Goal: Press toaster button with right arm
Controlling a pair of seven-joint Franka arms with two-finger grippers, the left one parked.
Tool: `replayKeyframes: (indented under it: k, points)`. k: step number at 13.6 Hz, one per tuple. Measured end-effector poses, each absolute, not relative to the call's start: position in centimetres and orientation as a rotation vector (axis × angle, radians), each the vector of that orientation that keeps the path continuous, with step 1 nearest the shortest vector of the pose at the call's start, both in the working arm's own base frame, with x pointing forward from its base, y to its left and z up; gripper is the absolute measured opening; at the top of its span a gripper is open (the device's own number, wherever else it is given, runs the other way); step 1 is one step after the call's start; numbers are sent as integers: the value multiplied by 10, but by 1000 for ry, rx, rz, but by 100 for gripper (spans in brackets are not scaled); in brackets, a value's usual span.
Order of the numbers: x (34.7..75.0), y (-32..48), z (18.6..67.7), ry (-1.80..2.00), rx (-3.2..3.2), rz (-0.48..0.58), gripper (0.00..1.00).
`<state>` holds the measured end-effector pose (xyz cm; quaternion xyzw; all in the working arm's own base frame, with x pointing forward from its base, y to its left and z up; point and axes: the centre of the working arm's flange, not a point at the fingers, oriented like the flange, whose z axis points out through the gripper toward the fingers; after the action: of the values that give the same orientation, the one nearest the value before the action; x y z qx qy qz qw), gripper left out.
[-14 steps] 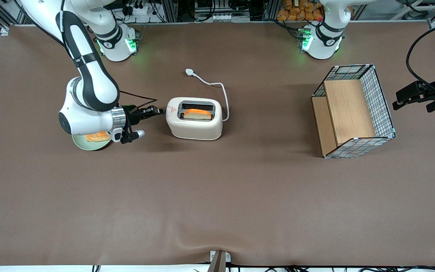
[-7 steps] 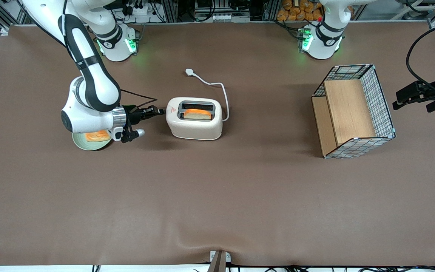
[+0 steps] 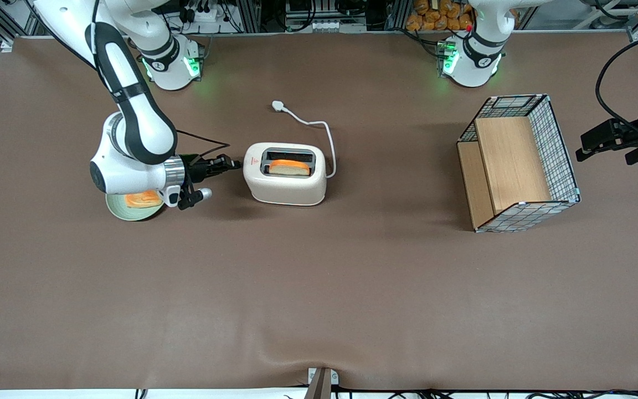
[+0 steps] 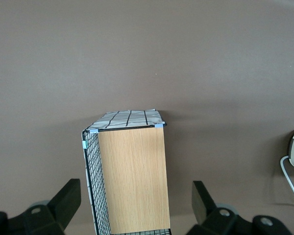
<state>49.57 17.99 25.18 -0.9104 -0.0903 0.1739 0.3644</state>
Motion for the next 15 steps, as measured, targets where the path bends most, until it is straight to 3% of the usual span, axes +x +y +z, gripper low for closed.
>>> replayKeyframes:
  k: [15]
  points:
    - [491,170,201,-269,-2273,375,1]
